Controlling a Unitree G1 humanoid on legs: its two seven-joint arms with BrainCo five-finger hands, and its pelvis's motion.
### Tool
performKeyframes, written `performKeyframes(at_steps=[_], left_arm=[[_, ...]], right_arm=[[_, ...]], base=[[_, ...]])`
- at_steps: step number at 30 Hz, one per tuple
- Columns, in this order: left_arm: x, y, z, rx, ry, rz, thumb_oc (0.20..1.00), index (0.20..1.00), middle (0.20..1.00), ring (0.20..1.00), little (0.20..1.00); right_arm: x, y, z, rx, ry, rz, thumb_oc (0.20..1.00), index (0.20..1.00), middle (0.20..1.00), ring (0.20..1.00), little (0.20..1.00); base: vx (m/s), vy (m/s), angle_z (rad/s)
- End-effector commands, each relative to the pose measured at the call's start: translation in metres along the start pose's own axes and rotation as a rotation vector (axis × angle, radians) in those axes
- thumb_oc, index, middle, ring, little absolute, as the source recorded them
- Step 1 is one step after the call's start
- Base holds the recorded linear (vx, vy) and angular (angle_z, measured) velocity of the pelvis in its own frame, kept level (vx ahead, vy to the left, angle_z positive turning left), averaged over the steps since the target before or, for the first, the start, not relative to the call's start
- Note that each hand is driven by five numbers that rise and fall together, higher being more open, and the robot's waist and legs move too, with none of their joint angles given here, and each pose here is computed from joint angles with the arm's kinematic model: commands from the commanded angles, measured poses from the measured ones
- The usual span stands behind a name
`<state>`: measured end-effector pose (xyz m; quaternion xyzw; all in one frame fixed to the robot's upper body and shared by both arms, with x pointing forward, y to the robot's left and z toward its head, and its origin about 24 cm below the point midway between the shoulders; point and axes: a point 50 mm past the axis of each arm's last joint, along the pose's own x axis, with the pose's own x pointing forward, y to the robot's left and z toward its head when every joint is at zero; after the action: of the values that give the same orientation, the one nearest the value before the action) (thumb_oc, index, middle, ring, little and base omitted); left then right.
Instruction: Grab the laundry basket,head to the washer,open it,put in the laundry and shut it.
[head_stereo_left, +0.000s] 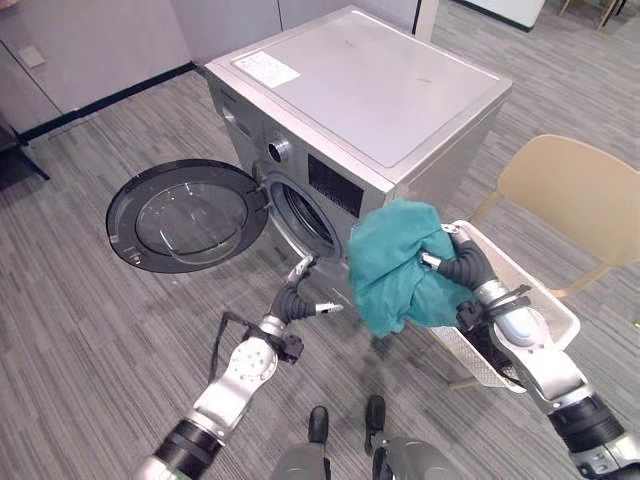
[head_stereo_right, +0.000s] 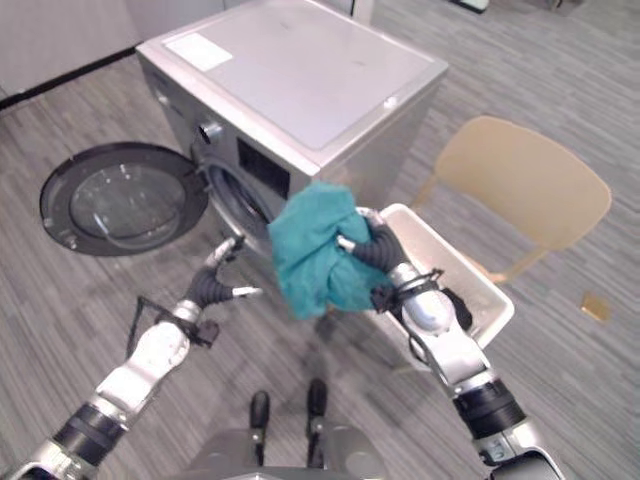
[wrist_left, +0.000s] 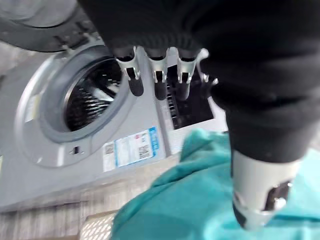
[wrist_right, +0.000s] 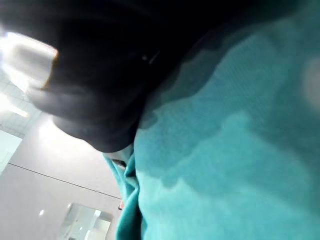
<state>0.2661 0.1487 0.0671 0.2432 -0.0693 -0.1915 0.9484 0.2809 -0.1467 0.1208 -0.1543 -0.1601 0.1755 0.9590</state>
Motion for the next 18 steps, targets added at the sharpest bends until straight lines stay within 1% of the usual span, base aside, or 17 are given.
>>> performKeyframes(at_steps=[1,3,4,5,7,8,9,10,11,13,14,15,18], left_arm=[[0.009,-0.007,0.015,0.125,-0.113,-0.071,1.0,1.0,1.0,1.0,1.0],[0.016,-0.018,0.019,0.16,-0.131,-0.116,1.0,1.0,1.0,1.0,1.0],[0.016,-0.018,0.019,0.161,-0.131,-0.116,1.0,1.0,1.0,1.0,1.0],[0.023,-0.025,0.019,0.196,-0.129,-0.138,1.0,1.0,1.0,1.0,1.0],[0.027,-0.031,0.017,0.215,-0.119,-0.16,1.0,1.0,1.0,1.0,1.0],[0.035,-0.036,0.02,0.28,-0.132,-0.188,1.0,1.0,1.0,1.0,1.0],[0.036,-0.037,0.02,0.281,-0.134,-0.188,1.0,1.0,1.0,1.0,1.0],[0.04,-0.041,0.023,0.298,-0.141,-0.199,0.529,0.529,0.529,0.529,0.529],[0.043,-0.041,0.025,0.308,-0.151,-0.194,0.2,0.2,0.2,0.2,0.2],[0.043,-0.041,0.025,0.316,-0.155,-0.19,0.2,0.2,0.2,0.2,0.2],[0.046,-0.04,0.024,0.332,-0.148,-0.17,0.2,0.2,0.2,0.2,0.2],[0.046,-0.038,0.022,0.334,-0.139,-0.158,0.2,0.2,0.2,0.2,0.2],[0.041,-0.032,0.013,0.304,-0.095,-0.106,0.2,0.2,0.2,0.2,0.2]], right_arm=[[0.015,0.01,0.013,0.121,-0.088,0.023,0.2,0.2,0.2,0.2,0.2],[0.019,0.022,0.013,0.151,-0.081,0.074,0.2,0.2,0.2,0.2,0.2],[0.019,0.022,0.013,0.15,-0.081,0.074,0.2,0.2,0.2,0.2,0.2],[0.022,0.034,0.011,0.19,-0.064,0.118,0.2,0.2,0.2,0.2,0.2],[0.023,0.041,0.009,0.204,-0.053,0.144,0.2,0.2,0.2,0.2,0.2],[0.024,0.051,0.007,0.224,-0.035,0.185,0.2,0.2,0.2,0.2,0.2],[0.024,0.051,0.007,0.223,-0.035,0.185,0.2,0.2,0.2,0.2,0.2],[0.024,0.059,0.006,0.233,-0.025,0.218,0.2,0.2,0.2,0.2,0.2],[0.024,0.062,0.005,0.237,-0.02,0.233,0.2,0.2,0.2,0.2,0.2],[0.023,0.066,0.003,0.251,-0.009,0.247,0.2,0.2,0.2,0.2,0.2],[0.021,0.071,0.0,0.275,0.009,0.266,0.555,0.555,0.555,0.555,0.555],[0.021,0.073,-0.001,0.28,0.013,0.271,1.0,1.0,1.0,1.0,1.0],[0.017,0.072,-0.002,0.283,0.017,0.269,1.0,1.0,1.0,1.0,1.0]], base=[[0.07,0.043,0.18],[0.06,0.027,-0.02],[0.04,0.026,-0.08],[0.01,0.012,-0.05],[0.0,0.009,-0.02],[0.01,0.013,0.03],[0.0,0.0,0.0],[0.01,0.011,0.03],[0.0,0.0,0.0],[0.0,0.002,-0.07],[0.0,-0.002,-0.13],[0.01,-0.005,-0.15],[0.0,-0.011,-0.12]])
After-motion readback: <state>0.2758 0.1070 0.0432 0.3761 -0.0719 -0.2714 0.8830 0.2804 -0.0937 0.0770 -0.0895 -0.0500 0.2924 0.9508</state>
